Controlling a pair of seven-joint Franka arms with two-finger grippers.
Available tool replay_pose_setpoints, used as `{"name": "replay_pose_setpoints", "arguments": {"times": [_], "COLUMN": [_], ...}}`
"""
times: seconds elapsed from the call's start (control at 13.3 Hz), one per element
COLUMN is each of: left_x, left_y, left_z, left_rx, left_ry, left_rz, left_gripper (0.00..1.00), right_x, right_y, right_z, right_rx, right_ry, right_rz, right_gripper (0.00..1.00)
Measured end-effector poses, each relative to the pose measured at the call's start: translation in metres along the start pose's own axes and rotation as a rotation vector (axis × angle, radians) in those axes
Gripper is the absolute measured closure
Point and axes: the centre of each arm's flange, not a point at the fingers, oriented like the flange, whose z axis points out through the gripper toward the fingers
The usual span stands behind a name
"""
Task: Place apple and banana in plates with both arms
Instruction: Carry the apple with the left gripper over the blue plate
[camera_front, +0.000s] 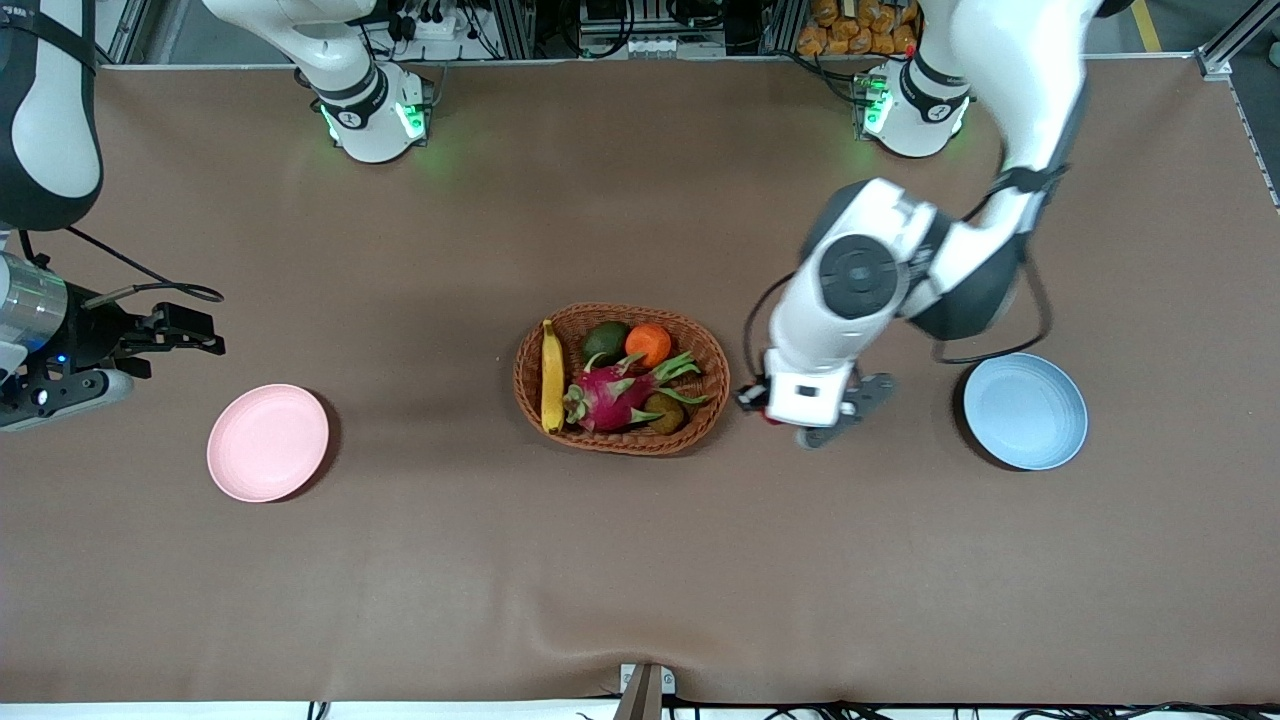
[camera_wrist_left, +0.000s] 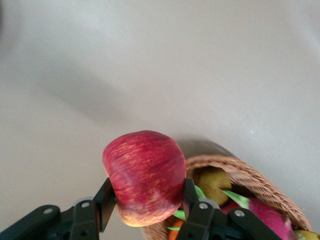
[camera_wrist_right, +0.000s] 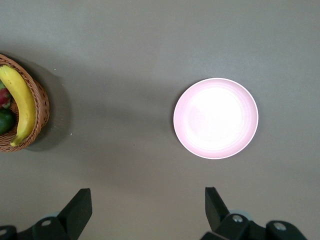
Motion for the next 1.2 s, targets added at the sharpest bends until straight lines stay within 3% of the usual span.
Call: {"name": "replay_pose_setpoints", "arguments": {"times": [0.53, 0.82, 1.2], "left_x": [0.134, 0.206, 0.243], "left_y": [-0.123, -0.208, -0.275], "left_z": [-0.033, -0.028, -0.007], "left_rx": [0.073, 0.077, 0.089], "left_ry": [-0.045, -0.078, -0.126], "left_rz": [0.146, 0.171, 0.143], "left_gripper": [0.41, 0.41, 0.41], "right_x": [0.009, 0.019, 0.019], "right_y": [-0.038, -0.087, -0.093], "right_z": [0.003, 0.008, 0.009], "right_rx": [0.012, 0.081, 0.114], "right_ry": [-0.013, -0.005, -0.013], "right_rz": [-0.062, -0.117, 0.042], "right_gripper": [0.00, 0.00, 0.00]}}
